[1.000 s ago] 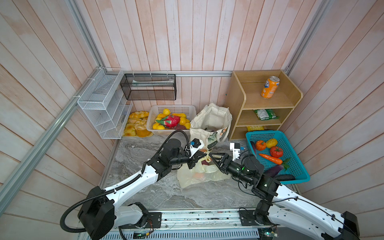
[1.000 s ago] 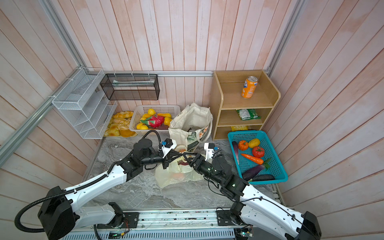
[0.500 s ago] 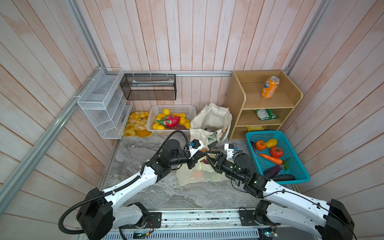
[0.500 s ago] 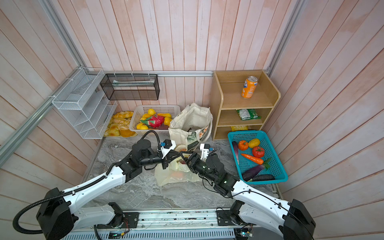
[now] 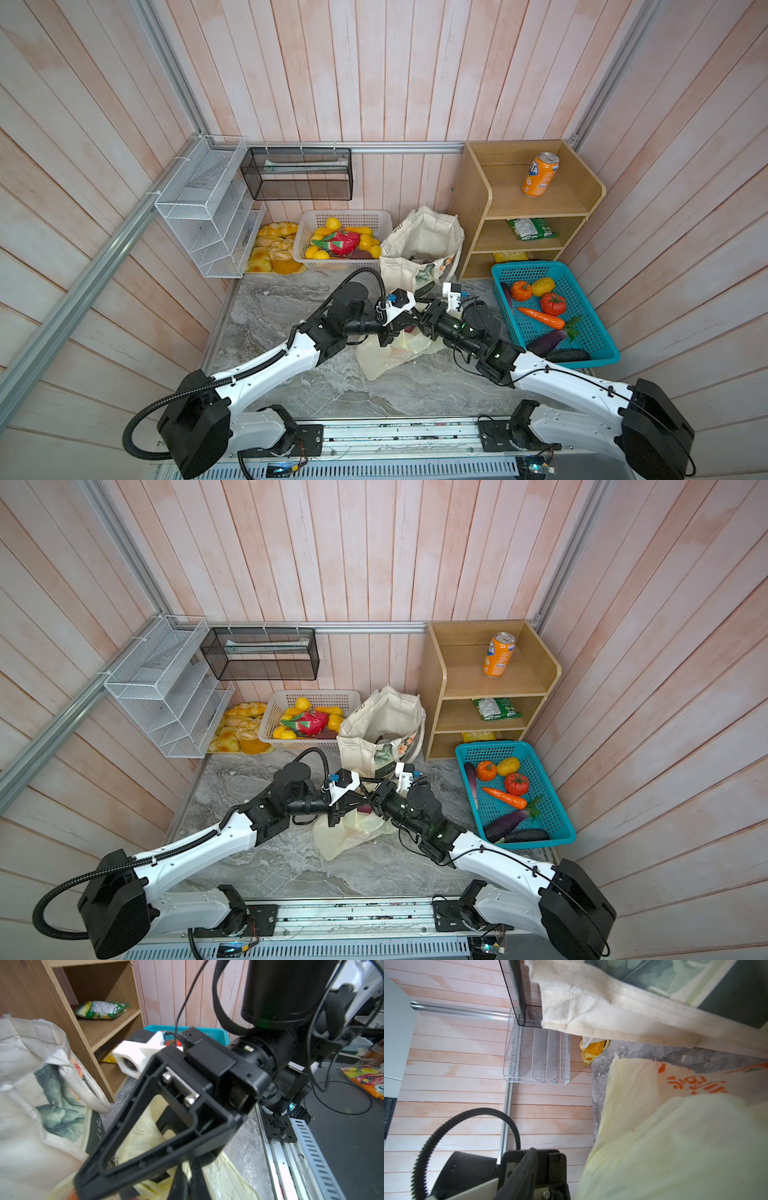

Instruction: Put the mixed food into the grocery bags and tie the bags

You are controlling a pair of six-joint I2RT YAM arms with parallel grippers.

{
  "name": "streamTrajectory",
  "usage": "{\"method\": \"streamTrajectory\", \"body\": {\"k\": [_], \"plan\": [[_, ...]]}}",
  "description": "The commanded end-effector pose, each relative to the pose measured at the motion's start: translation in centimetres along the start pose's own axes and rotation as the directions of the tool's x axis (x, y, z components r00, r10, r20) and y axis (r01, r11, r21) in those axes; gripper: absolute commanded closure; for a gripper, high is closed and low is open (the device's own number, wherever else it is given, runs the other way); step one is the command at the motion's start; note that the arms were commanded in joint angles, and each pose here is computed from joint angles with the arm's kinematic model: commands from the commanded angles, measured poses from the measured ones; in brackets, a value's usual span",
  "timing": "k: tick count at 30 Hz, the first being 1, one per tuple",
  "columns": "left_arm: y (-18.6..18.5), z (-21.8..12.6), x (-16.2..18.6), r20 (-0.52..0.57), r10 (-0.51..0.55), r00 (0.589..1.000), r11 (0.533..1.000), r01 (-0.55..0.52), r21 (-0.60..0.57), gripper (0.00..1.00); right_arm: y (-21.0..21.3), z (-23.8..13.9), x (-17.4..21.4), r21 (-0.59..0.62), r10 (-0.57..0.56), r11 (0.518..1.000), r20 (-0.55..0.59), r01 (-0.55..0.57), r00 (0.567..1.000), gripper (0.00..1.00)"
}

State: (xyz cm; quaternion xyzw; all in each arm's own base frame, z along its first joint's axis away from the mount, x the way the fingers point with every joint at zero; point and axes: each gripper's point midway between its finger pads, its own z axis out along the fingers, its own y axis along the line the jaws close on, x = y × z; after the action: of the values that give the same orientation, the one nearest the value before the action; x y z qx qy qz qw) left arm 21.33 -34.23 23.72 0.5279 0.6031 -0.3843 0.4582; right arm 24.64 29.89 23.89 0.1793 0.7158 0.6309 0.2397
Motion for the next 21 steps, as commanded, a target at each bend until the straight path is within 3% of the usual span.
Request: {"method": "streamTrajectory", "body": {"k": [1,3,5,10,17,21], "plan": [[-1.3,0.6,-0.4,-0.003,0.015,1.0,0.998,-0.015,0.067,1.0,3.0,0.5,0.2,-0.123,-0.081,0.99,-0.057,0.073,0.995,0.79],[-1.0,0.6,-0.3,0.006,-0.001,1.0,0.999,0.001,0.048,0.95,3.2,0.5,0.6,-0.145,-0.126,0.983,-0.087,0.113,0.988,0.92],[-0.6,0.3,-0.4,0.025,-0.013,1.0,1.0,0.013,0.012,0.83,3.2,0.1,0.7,-0.16,-0.171,0.975,-0.109,0.152,0.979,1.0],[0.3,-1.8,-1.7,0.111,-0.033,0.993,0.993,0.045,-0.105,0.66,2.6,-1.5,0.2,-0.178,-0.283,0.949,-0.12,0.26,0.952,1.0],[2.7,-6.3,-3.1,0.27,-0.091,0.959,0.956,0.16,-0.247,0.56,2.4,-4.1,-0.8,-0.25,-0.423,0.889,-0.132,0.383,0.897,1.0],[3.7,-6.3,-2.9,0.261,-0.126,0.957,0.944,0.197,-0.266,0.55,2.9,-4.9,-0.3,-0.304,-0.491,0.849,-0.15,0.433,0.858,1.0]]}}
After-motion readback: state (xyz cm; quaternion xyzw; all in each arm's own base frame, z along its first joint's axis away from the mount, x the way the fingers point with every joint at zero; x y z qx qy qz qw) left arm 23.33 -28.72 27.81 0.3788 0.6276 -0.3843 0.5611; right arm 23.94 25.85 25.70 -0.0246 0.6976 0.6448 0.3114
